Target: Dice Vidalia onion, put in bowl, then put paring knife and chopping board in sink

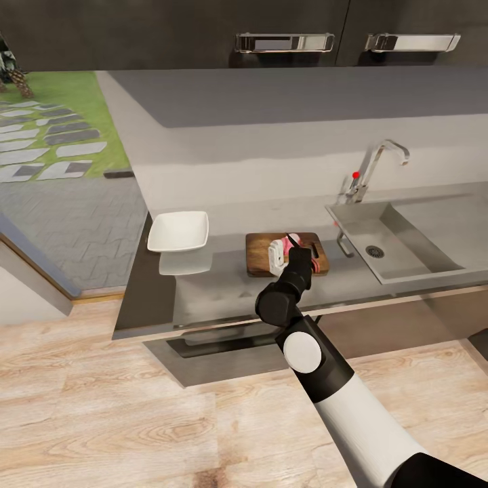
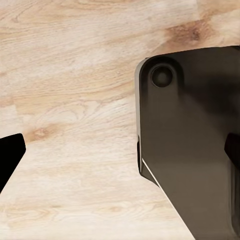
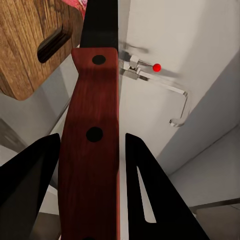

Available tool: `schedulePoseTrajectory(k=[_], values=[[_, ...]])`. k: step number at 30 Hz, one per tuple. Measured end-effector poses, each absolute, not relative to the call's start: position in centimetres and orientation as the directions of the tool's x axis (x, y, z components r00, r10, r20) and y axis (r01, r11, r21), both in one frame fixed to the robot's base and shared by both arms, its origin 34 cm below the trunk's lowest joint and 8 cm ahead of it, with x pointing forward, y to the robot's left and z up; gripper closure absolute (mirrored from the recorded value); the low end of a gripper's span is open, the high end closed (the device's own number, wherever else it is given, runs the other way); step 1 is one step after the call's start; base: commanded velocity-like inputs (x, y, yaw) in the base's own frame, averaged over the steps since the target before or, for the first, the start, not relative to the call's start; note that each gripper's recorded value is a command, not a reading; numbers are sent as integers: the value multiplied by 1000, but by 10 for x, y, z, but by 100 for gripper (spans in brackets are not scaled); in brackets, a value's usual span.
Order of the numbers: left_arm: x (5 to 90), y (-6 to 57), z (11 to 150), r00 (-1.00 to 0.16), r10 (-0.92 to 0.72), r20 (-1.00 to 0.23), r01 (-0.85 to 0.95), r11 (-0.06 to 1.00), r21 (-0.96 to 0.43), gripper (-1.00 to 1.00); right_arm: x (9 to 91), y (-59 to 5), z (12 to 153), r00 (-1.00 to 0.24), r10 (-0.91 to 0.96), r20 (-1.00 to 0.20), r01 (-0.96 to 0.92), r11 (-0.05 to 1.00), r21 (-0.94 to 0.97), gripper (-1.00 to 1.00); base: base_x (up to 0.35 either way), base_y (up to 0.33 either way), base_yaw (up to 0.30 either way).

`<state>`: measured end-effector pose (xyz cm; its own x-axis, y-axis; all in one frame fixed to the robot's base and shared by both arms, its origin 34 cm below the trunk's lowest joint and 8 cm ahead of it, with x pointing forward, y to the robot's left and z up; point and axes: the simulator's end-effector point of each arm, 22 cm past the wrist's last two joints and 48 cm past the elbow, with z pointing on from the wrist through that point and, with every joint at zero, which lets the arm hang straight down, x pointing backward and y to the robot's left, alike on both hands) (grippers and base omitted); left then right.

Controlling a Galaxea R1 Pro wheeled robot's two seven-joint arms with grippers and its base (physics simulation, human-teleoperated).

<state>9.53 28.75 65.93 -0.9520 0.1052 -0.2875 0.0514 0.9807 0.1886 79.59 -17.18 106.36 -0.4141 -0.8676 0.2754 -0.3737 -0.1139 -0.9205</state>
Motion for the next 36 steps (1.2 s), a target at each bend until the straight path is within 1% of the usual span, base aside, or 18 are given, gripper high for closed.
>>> schedulePoseTrajectory(k=[25, 28, 29, 36], values=[[92, 288, 659, -954, 107, -280, 54, 980, 189, -100, 796, -172, 1063, -413, -867, 278, -375, -117, -920, 100, 0, 0, 0], [92, 288, 659, -954, 107, -280, 55, 980, 190, -100, 796, -172, 1058, -410, -865, 289, -385, -123, -915, 100, 0, 0, 0], [92, 288, 659, -954, 107, -280, 55, 980, 189, -100, 795, -173, 1048, -405, -860, 309, -407, -132, -904, 100, 0, 0, 0], [92, 288, 659, -954, 107, -280, 55, 980, 189, -100, 795, -173, 1047, -404, -860, 311, -408, -134, -903, 100, 0, 0, 0]])
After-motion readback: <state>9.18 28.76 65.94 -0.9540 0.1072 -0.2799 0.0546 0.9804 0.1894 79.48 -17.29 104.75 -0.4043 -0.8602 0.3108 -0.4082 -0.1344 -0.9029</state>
